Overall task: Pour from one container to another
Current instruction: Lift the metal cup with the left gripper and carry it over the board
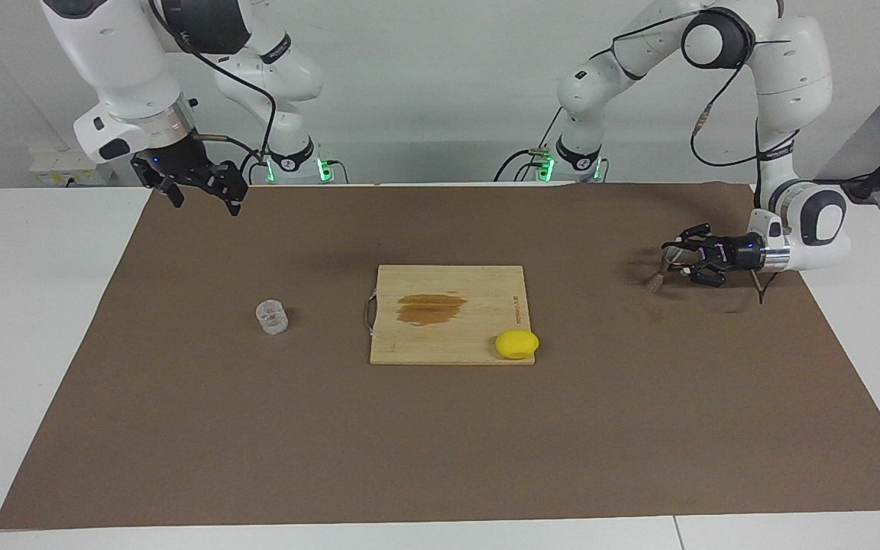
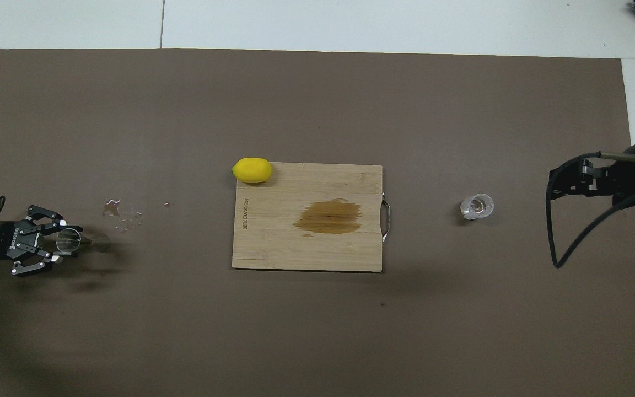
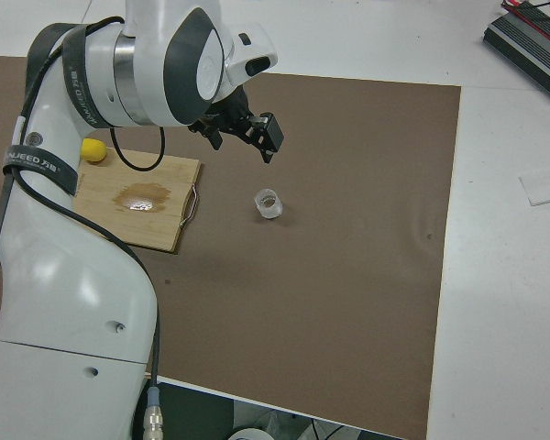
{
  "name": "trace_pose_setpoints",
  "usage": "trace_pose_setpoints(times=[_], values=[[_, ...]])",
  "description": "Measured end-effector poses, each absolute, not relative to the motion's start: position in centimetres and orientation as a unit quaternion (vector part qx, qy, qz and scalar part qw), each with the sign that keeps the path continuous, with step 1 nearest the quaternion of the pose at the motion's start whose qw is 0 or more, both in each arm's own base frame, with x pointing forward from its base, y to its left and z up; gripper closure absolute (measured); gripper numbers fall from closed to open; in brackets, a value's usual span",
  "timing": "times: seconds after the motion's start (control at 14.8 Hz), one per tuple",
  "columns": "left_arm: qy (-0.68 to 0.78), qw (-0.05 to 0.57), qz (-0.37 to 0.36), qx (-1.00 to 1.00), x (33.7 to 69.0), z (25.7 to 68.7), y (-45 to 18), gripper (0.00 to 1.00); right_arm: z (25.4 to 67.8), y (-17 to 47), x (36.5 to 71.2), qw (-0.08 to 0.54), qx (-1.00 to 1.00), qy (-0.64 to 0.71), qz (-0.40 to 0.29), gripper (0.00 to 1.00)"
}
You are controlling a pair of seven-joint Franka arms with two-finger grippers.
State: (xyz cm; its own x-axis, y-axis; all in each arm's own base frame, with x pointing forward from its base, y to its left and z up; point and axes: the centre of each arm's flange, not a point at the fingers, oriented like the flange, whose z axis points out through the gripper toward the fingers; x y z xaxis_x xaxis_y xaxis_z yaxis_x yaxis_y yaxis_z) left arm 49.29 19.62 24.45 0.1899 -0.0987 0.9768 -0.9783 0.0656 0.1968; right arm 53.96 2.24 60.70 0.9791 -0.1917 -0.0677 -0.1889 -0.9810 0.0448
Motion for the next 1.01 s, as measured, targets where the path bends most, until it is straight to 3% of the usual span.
trace_pose_setpoints(times=[0.54,1.01], values=[[-0.510,0.551,0.407,0.521,51.5,25.5,15.6,0.50,60.7,2.2,54.0,0.019,0.995,-0.096,-0.036,0.00],[-0.509,0.595,0.404,0.472,55.7,27.3,3.4,0.50,60.7,2.2,54.0,0.019,0.995,-0.096,-0.036,0.00]])
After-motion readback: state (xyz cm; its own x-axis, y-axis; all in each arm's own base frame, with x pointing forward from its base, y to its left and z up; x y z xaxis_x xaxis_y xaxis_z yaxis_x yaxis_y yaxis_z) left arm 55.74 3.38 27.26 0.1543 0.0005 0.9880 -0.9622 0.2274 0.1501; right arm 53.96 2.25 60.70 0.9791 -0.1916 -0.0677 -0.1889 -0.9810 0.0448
